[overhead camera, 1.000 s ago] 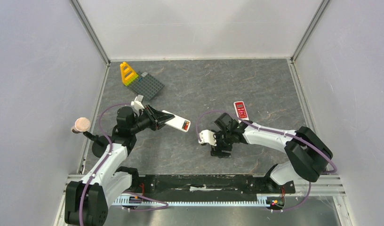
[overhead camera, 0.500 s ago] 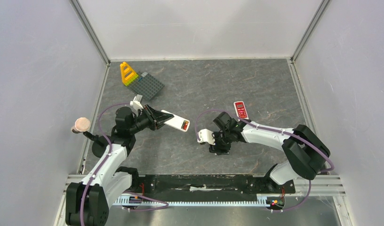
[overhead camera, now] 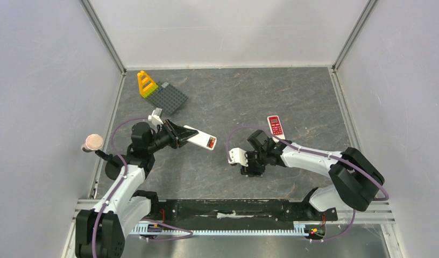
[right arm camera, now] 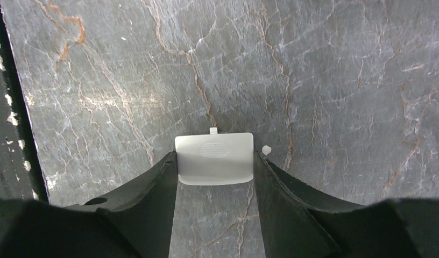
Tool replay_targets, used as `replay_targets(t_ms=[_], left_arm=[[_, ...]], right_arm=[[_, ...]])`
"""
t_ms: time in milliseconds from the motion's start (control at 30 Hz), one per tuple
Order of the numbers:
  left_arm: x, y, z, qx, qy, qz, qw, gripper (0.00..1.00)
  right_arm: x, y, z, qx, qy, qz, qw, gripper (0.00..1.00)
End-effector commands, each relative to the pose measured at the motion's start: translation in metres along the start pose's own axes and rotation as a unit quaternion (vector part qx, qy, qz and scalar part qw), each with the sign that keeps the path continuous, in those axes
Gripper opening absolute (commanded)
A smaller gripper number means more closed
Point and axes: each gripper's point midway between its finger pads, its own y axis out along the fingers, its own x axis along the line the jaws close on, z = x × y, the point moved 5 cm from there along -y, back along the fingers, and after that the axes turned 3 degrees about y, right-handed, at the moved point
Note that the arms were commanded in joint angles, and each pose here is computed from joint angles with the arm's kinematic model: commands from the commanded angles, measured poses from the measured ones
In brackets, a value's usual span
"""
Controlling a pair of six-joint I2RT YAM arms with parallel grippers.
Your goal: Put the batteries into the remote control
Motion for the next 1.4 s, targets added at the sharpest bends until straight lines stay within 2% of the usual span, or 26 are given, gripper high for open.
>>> replay_targets(t_ms=[0, 400, 633, 867, 1267, 1367], left_arm=[[-0.006, -0.006, 0.003, 0.002, 0.032, 0.023, 0.999, 0.02], [0.015, -0.006, 0.019, -0.017, 0.091, 0.007, 0.996, 0.02], [0.013, 0.019, 0.045, 0.011, 0.151, -0.012, 0.988, 0.02], [-0.005, 0.039, 0.053, 0.007, 0.190, -0.020, 0.981, 0.02], [-0.022, 0.048, 0.056, 0.000, 0.211, -0.015, 0.977, 0.02], [-0.024, 0.048, 0.056, 0.002, 0.218, -0.013, 0.976, 0.02]], right_arm=[[-0.014, -0.009, -0.010, -0.015, -0.002, 0.050, 0.999, 0.50], [-0.013, -0.054, -0.068, -0.153, 0.077, 0.073, 0.982, 0.49], [-0.007, -0.082, -0.094, -0.238, 0.123, 0.092, 0.959, 0.44], [0.003, -0.095, -0.104, -0.272, 0.153, 0.109, 0.944, 0.42], [0.018, -0.086, -0.132, -0.309, 0.186, 0.111, 0.926, 0.39], [0.016, -0.082, -0.133, -0.302, 0.187, 0.119, 0.927, 0.39]])
